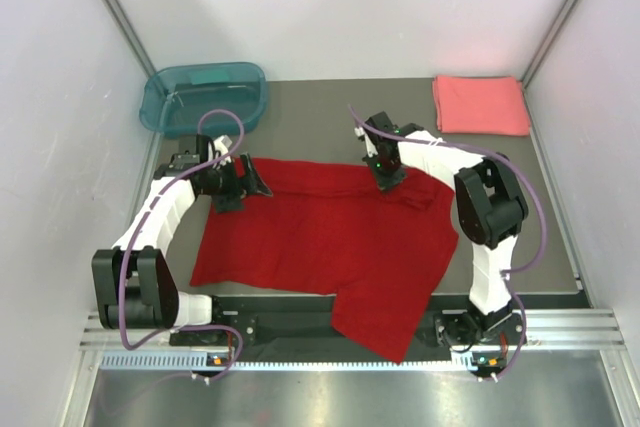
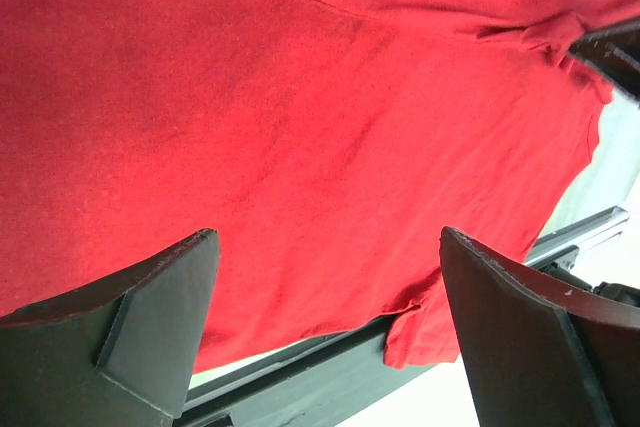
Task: Fold and stack the t-shirts
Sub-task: Fold the tshirt
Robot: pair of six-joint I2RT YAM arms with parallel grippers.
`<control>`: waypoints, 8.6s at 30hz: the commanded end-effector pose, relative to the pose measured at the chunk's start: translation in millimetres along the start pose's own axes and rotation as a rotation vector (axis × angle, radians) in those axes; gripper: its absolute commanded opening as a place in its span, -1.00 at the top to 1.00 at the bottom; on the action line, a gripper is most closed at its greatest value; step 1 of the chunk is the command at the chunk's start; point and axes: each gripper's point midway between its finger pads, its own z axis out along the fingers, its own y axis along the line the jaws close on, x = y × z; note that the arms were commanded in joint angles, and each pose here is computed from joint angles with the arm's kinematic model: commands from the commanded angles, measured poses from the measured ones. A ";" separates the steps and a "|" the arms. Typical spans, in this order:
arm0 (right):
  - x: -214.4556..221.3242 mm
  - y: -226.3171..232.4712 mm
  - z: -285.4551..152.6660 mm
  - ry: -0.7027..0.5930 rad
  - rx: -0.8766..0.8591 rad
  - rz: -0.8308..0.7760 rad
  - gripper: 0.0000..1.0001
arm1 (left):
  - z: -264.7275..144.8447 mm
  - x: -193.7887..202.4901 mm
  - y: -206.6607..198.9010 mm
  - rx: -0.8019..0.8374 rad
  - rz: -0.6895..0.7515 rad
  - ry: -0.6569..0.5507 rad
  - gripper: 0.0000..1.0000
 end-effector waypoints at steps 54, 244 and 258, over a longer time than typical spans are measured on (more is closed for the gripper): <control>1.8 15.9 -9.5 -0.060 0.122 -0.170 0.34 | 2.6 2.7 -6.4 0.058 -0.015 0.016 -0.89; 110.0 -1.9 -70.0 -0.078 -0.690 1.031 0.80 | 60.8 41.0 -123.7 0.230 0.139 0.169 -0.51; 128.3 -42.7 -61.5 -0.128 -0.512 0.767 0.11 | 88.0 80.9 -177.1 0.388 0.271 0.261 -0.52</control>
